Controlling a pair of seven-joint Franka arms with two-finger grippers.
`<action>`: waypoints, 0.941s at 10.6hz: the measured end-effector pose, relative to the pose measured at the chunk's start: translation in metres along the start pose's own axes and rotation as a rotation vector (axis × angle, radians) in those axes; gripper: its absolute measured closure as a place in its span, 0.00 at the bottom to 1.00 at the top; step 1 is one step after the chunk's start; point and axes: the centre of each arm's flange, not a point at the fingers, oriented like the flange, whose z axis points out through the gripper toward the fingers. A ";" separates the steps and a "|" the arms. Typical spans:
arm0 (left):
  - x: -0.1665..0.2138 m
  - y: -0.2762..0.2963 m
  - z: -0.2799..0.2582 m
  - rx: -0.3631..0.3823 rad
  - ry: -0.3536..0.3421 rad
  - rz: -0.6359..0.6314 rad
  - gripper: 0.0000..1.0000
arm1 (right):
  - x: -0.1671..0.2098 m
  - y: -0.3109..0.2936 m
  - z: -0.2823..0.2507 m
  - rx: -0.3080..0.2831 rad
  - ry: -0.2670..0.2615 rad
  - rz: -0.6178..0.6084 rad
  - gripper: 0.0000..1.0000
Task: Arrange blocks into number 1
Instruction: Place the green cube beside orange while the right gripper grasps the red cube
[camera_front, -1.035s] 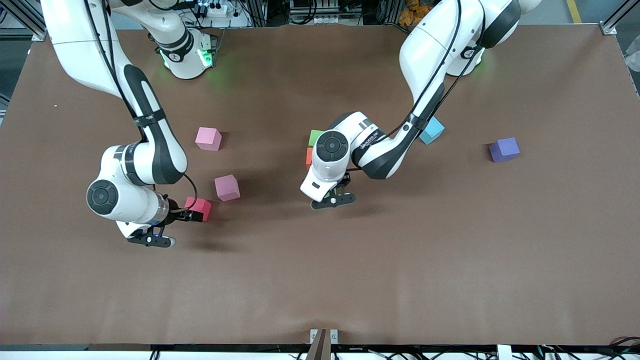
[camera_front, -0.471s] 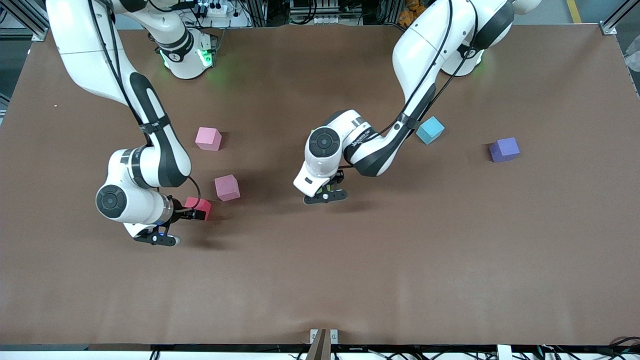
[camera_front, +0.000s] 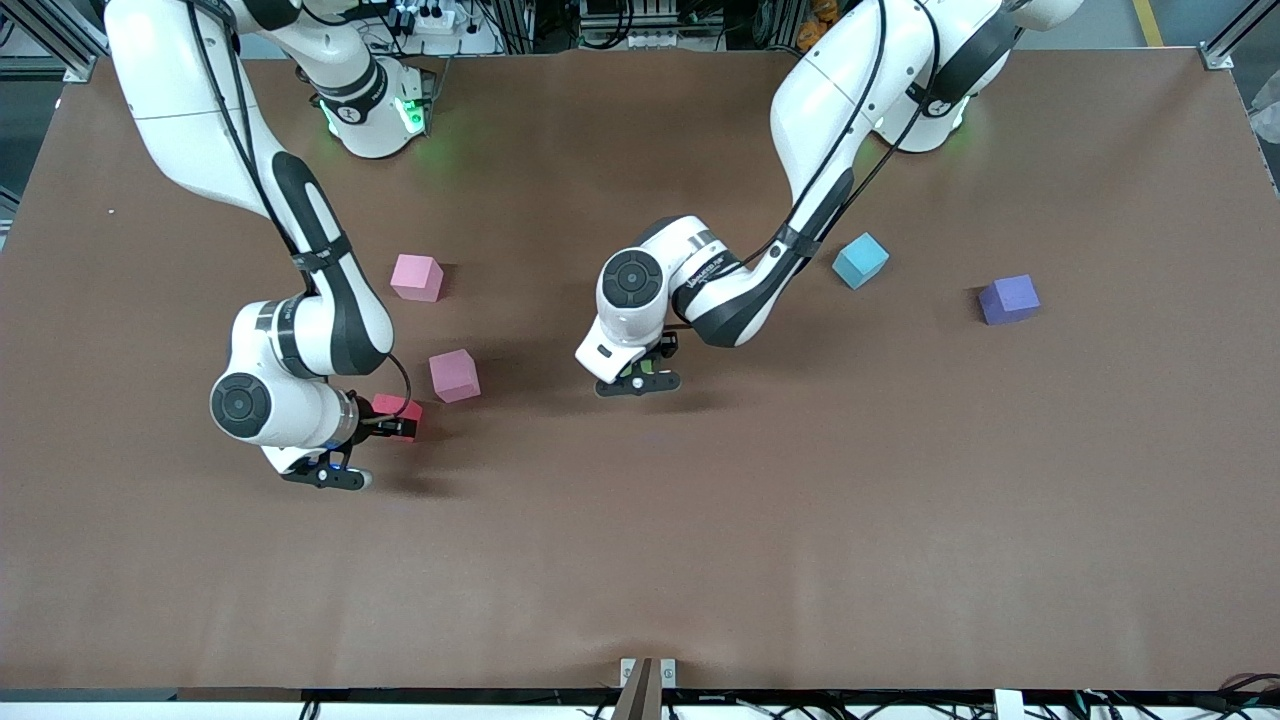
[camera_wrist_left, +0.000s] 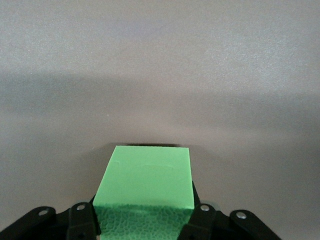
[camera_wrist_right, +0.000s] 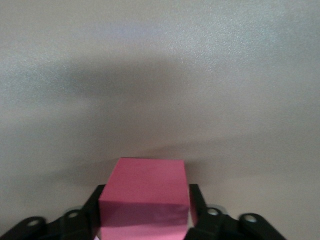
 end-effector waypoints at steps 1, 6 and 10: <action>0.000 0.000 0.000 0.001 -0.001 0.009 0.40 | 0.000 0.000 -0.001 0.000 0.001 0.000 0.37; -0.004 0.001 0.001 0.013 -0.010 0.051 0.40 | 0.002 -0.001 -0.010 0.006 0.023 0.000 0.38; -0.008 0.003 0.002 0.020 -0.017 0.059 0.40 | 0.002 0.001 -0.074 0.035 0.115 0.002 0.38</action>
